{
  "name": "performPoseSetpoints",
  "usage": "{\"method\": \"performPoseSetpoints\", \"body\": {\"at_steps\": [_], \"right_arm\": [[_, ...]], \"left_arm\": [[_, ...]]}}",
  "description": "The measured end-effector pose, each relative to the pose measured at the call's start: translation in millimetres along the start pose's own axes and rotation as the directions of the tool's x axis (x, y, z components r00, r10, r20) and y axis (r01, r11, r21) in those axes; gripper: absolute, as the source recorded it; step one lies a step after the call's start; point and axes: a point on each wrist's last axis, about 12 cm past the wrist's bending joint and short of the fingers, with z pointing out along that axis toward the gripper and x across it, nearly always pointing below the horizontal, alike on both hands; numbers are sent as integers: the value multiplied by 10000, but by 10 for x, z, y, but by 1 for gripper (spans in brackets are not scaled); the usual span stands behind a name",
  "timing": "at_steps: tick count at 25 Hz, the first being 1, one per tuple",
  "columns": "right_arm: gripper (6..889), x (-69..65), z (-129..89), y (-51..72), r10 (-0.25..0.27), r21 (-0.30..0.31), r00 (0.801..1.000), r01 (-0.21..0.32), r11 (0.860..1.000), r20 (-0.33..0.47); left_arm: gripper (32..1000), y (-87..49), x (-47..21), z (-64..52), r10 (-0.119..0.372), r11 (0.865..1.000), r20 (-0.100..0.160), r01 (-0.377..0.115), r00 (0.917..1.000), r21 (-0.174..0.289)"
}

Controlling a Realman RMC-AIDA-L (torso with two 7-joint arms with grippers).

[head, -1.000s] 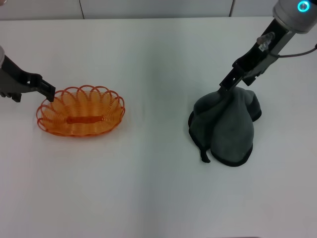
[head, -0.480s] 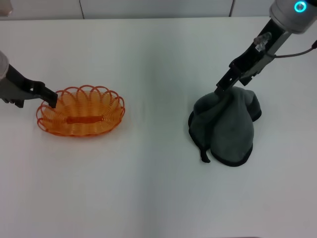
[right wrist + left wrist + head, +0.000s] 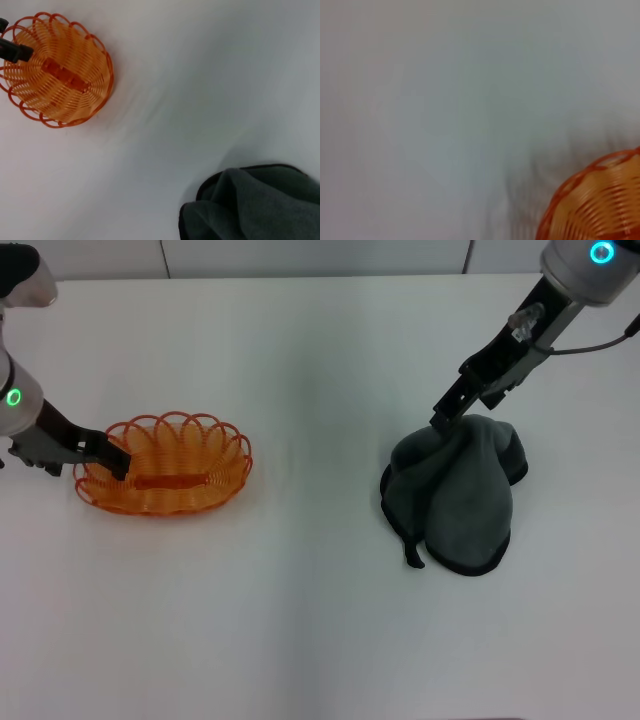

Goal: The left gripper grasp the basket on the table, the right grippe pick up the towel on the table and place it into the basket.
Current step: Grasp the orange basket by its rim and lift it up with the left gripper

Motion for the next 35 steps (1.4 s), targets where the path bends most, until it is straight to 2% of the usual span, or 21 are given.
{"method": "performPoseSetpoints", "body": {"at_steps": [7,28,31,35], "right_arm": [[831,-14,-4,14,-70,4,10000,70,10000,14],[831,-35,2,45,-253,-21,9997,253,9997,40],[830,-37,1,46,-257,-16,9997,257,9997,42],[830,-37,1,46,-259,-14,9997,259,9997,44]], "left_arm": [[888,-45,-30,14,32,10000,196,-33,9998,75],[883,-110,11,113,172,9998,190,-174,9997,102],[820,-109,8,117,151,9999,225,-152,9996,65],[736,-132,18,141,278,9995,141,-276,9995,-160]]}}
